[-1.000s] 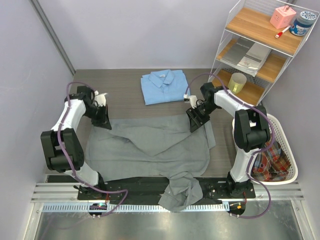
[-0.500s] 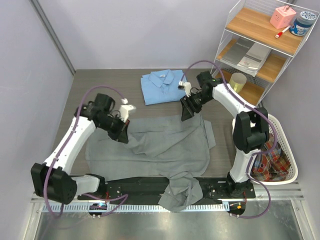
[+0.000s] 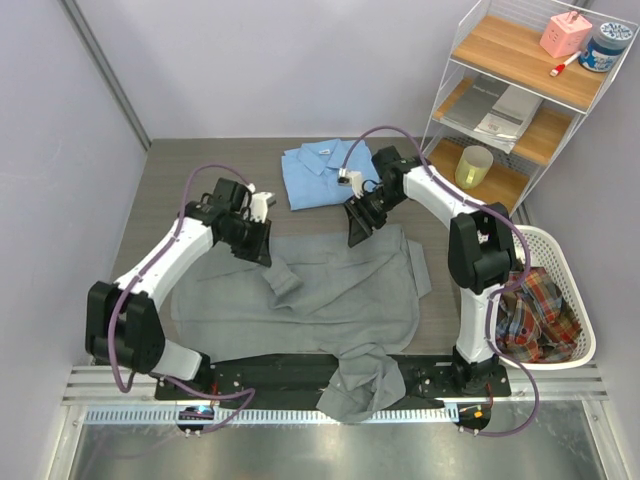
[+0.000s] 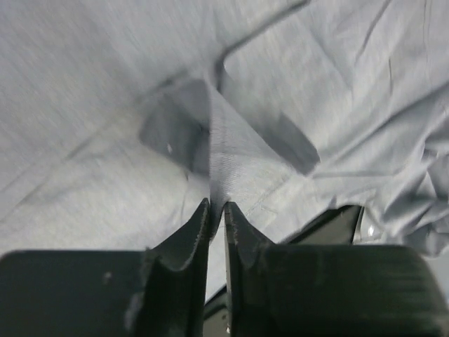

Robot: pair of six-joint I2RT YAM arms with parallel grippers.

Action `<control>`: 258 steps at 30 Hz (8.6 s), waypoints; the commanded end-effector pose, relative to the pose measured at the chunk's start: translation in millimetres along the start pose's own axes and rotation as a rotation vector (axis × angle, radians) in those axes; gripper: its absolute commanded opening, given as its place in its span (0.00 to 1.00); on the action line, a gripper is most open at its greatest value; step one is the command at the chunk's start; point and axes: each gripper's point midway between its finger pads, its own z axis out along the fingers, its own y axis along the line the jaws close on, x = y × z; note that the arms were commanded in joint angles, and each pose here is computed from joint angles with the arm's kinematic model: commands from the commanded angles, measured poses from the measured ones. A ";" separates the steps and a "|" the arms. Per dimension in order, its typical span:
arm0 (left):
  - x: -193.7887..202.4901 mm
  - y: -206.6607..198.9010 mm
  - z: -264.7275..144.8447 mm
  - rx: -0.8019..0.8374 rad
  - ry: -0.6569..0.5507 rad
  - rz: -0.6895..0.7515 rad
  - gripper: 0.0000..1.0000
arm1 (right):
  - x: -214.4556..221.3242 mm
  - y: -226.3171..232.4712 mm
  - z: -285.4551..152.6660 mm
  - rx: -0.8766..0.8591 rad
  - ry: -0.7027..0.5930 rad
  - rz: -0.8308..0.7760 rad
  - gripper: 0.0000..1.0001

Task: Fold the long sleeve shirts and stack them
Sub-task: Fold the shirt

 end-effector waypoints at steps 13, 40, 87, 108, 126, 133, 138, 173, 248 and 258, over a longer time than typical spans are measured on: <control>-24.1 -95.6 10.6 0.496 -0.019 0.424 0.57 | 12.5 23.4 -12.3 -0.095 -0.050 0.068 0.62; -26.2 -30.7 95.1 0.582 0.175 1.053 0.59 | 55.2 7.2 -12.7 0.010 0.028 0.118 0.57; 3.4 2.8 36.1 0.361 0.202 0.768 0.23 | 45.6 -18.7 -25.9 0.091 0.025 0.073 0.53; -36.2 6.8 85.7 0.386 0.203 0.831 0.52 | -10.6 -31.1 13.2 0.130 0.001 -0.068 0.62; -15.0 19.7 114.6 0.329 0.291 0.985 0.53 | 42.7 -27.9 41.7 0.051 0.096 0.022 0.53; -5.1 18.7 98.9 0.316 0.278 1.014 0.31 | 46.4 -27.4 40.0 0.061 0.103 0.023 0.17; -21.0 15.2 76.6 0.279 0.206 0.993 0.25 | 47.7 -27.5 36.2 0.075 0.104 0.025 0.01; -15.0 -31.8 116.4 0.447 0.233 1.037 0.33 | 52.0 -20.2 27.9 0.063 0.085 0.044 0.01; 43.2 123.5 5.0 0.188 0.099 -0.156 0.55 | 35.4 -37.4 19.7 0.171 0.054 0.030 0.05; 37.7 123.9 13.0 0.227 0.103 -0.160 0.35 | 39.0 -36.1 20.8 0.164 0.062 0.037 0.05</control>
